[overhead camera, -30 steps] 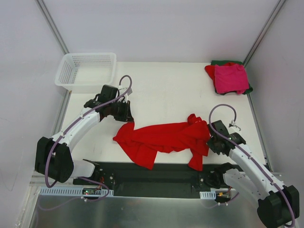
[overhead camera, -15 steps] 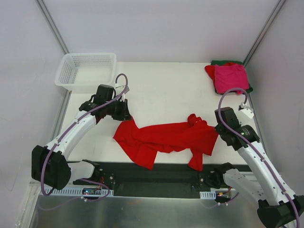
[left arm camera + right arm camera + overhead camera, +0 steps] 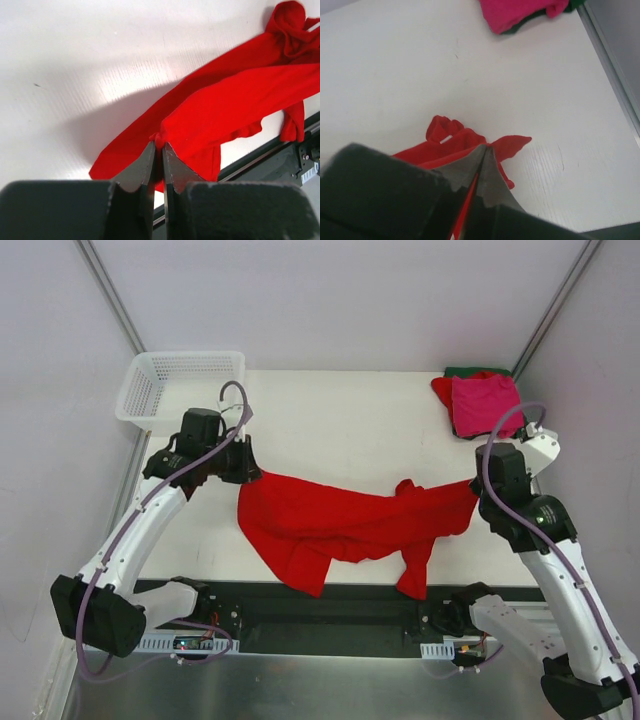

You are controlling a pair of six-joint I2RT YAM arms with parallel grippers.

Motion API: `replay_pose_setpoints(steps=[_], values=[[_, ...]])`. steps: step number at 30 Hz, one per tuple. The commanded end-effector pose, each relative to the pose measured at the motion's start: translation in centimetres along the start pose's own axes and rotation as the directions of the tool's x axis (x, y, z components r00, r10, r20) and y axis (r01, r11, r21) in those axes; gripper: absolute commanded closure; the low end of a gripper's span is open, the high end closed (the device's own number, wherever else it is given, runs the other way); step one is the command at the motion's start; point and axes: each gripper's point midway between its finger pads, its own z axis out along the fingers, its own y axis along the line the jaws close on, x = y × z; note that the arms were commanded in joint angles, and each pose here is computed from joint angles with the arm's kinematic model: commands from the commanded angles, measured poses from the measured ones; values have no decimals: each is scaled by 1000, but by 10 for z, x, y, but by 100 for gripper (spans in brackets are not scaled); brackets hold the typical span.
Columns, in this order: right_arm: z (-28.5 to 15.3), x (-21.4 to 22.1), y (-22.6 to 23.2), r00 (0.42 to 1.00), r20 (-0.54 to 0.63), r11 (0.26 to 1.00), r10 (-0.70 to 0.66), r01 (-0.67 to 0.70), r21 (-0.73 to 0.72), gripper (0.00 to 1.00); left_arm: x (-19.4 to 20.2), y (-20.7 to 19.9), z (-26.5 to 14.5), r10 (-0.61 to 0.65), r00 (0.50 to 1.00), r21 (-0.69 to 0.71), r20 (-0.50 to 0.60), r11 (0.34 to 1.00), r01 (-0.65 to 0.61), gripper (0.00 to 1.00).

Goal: Fold and stack the t-shirts
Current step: Flatten out the tshirt

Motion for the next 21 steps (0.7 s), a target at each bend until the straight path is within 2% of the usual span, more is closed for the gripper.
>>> replay_pose_setpoints(steps=[1, 6, 12, 15, 21], values=[[-16, -58, 18, 987, 155, 995, -42, 55, -87, 99, -34, -6, -42, 59, 991, -57, 122, 997, -52, 98], [-44, -102, 38, 963, 267, 970, -33, 95, -224, 99, -50, -13, -71, 85, 980, -84, 182, 994, -71, 98], [-92, -150, 59, 923, 386, 898, -11, 179, -402, 99, -63, -25, -109, 115, 963, -106, 244, 990, -92, 98], [-123, -167, 68, 902, 432, 836, 10, 229, -498, 99, -71, -38, -133, 142, 950, -93, 279, 988, -120, 98], [-193, -183, 75, 866, 499, 654, 27, 362, -664, 99, -83, -76, -184, 197, 906, -13, 375, 978, -208, 98]])
